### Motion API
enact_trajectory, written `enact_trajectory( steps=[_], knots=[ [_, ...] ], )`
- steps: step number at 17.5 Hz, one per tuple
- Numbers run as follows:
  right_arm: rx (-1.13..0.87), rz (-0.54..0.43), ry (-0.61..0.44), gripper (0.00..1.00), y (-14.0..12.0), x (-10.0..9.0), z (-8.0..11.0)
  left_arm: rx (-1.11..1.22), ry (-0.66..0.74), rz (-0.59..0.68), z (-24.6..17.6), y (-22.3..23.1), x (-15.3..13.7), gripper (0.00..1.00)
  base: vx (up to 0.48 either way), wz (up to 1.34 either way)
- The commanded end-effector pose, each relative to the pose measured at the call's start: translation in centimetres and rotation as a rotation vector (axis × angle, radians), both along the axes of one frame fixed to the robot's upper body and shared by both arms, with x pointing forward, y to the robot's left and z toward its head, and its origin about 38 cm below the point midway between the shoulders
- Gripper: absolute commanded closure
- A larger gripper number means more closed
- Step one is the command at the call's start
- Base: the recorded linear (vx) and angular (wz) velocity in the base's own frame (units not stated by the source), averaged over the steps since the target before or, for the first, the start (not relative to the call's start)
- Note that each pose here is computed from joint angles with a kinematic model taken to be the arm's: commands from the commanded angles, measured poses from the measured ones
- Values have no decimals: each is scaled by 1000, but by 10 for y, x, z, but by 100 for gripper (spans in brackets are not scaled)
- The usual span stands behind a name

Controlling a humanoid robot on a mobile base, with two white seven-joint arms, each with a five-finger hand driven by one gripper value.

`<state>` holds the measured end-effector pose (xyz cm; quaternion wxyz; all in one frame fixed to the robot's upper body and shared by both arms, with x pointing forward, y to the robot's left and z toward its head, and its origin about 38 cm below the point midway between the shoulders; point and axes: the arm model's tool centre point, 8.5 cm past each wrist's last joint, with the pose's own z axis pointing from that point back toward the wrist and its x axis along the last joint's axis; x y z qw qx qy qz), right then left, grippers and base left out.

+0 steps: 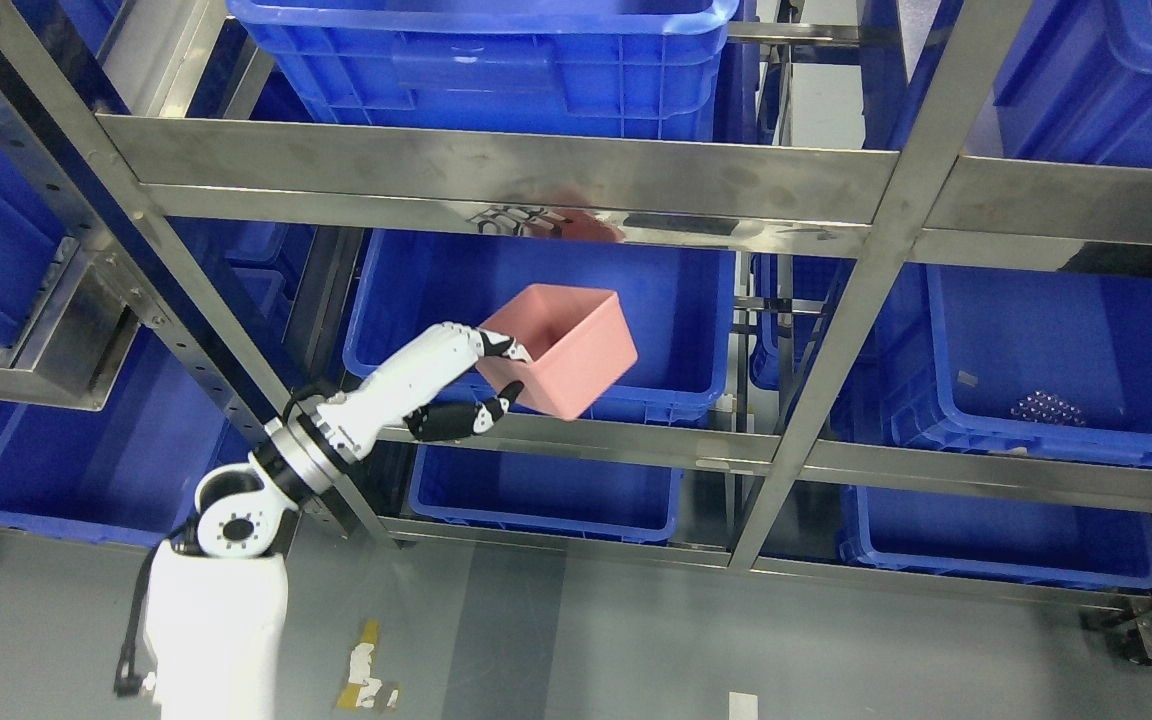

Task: Place storage box into left shelf container
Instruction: 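Lower the pink box into the blue bin and release the left hand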

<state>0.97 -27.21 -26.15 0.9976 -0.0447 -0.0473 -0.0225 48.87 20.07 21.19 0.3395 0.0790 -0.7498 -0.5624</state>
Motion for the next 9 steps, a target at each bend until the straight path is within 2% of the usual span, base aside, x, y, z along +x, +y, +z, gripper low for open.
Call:
enact_trajectory(
  steps=[1, 4, 5, 6, 7, 9],
  knots=[
    [-18, -2, -9, 0, -12, 1, 1, 40, 234, 48, -37, 14, 46, 98, 0, 0],
    [-18, -2, -9, 0, -12, 1, 1, 35, 235, 48, -34, 13, 49, 91, 0, 0],
    [-18, -2, -9, 0, -12, 1, 1, 38, 235, 46, -34, 13, 49, 83, 0, 0],
    [-18, -2, -9, 0, -12, 1, 1, 40, 236, 44, -35, 12, 49, 66, 0, 0],
    [-18, -2, -9, 0, -12, 1, 1, 40, 238, 44, -36, 12, 48, 57, 0, 0],
    [-18, -2, -9, 0, -12, 1, 1, 35, 237, 45, -35, 12, 48, 49, 0, 0]
  ],
)
